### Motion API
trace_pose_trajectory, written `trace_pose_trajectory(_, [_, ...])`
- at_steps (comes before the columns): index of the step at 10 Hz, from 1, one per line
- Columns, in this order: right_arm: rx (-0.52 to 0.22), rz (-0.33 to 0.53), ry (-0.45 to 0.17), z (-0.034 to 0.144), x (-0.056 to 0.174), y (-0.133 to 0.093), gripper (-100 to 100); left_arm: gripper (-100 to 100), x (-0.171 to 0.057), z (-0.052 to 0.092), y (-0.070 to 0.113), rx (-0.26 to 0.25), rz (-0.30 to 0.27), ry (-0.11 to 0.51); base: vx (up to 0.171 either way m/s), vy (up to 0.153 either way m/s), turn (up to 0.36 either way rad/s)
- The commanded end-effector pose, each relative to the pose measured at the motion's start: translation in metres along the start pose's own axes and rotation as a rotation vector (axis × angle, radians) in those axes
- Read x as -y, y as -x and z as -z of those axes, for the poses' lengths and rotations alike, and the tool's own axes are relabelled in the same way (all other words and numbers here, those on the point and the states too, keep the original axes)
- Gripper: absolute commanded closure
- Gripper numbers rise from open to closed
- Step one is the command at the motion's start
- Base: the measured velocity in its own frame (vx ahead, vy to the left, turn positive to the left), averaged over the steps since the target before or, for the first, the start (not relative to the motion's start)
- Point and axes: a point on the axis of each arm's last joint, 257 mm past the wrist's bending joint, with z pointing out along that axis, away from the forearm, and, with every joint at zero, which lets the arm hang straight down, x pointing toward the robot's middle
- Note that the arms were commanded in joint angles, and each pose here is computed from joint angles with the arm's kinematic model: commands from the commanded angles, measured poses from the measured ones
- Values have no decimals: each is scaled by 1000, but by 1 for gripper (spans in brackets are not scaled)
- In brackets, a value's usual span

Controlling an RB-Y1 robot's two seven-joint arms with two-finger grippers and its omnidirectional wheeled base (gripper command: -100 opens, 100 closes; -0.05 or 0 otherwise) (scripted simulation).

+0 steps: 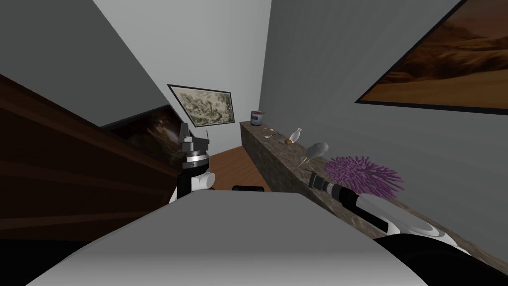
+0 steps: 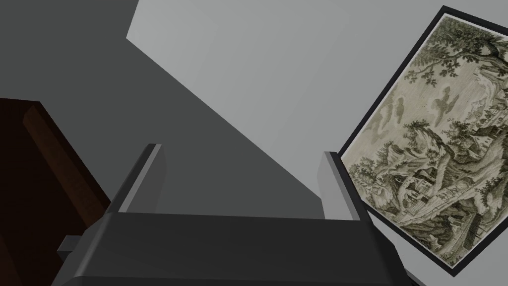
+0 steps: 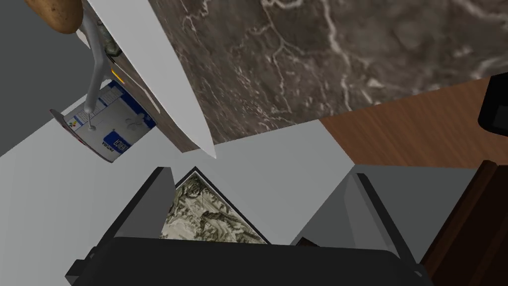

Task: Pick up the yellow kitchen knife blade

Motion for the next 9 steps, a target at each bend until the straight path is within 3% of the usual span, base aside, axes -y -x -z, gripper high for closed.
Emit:
trace_pose_trajectory(1, [-65,65,-1,8,9,-27,-100,0,0,0,0,0,0,0,-9,9,92])
trace_pose_trajectory(4, [-179,164,-2,25,21,-73,-100,0,0,0,0,0,0,0,-2,15,101])
trace_pose_trajectory(5, [-186,176,5,26,19,-75,-100,0,0,0,0,0,0,0,4,14,53])
trace_pose_trajectory(6, [-239,217,5,36,25,-96,-100,0,0,0,0,0,0,0,7,21,90])
trace_pose_trajectory(9, [-300,277,19,46,29,-118,-100,0,0,0,0,0,0,0,11,20,67])
